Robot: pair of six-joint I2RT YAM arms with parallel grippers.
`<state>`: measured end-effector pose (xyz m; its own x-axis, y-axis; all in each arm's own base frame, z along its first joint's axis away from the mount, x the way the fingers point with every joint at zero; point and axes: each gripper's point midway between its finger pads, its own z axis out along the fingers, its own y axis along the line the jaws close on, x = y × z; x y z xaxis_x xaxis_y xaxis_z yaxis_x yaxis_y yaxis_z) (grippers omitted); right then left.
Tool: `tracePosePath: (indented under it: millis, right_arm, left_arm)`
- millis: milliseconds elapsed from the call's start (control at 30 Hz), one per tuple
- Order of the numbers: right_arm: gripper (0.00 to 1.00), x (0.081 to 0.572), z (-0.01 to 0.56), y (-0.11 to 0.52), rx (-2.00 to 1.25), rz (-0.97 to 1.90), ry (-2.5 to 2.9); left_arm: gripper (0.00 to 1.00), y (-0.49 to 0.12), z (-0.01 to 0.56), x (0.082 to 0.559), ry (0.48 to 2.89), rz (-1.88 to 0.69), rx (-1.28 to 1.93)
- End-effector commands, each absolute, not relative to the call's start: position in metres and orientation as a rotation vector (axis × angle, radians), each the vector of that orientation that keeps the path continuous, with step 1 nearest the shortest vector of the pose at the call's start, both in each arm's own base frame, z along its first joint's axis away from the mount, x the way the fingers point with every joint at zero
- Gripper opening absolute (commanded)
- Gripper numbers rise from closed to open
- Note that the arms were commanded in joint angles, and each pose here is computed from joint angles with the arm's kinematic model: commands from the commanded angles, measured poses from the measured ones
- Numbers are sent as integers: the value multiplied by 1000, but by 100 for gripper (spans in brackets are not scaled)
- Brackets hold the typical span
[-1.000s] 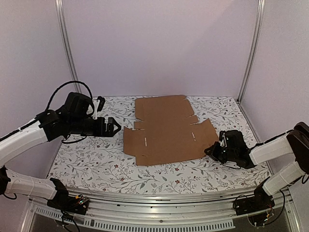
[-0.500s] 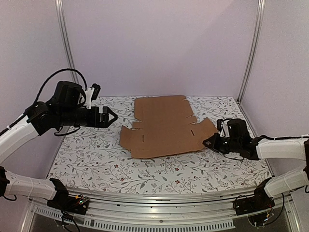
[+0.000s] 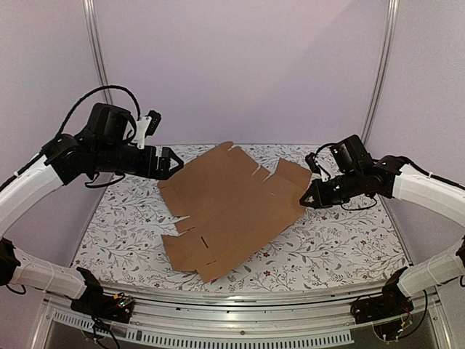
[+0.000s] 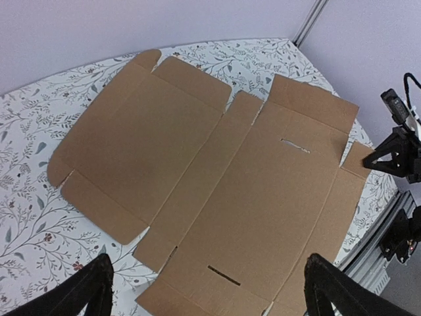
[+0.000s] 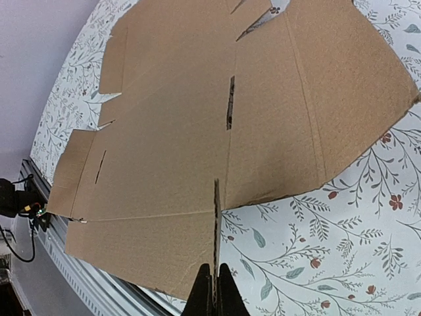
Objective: Fold the paper box
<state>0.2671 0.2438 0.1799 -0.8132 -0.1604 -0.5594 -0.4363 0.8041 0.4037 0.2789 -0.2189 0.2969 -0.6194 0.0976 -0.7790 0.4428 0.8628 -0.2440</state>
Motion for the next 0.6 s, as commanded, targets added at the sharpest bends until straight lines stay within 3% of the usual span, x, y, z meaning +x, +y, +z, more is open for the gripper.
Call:
tracePosePath:
  millis: [0, 233, 567]
  right_arm:
    - [0, 249, 180, 225, -631, 545, 2598]
    - [0, 259, 192, 213, -786, 302, 2622]
    - [0, 254, 222, 246, -1219, 236, 2452]
  left_arm:
    - [100, -243, 299, 275, 2215, -585, 516]
    - [100, -279, 302, 287, 2162, -581, 716]
    - [100, -328, 328, 304, 1896, -587, 997]
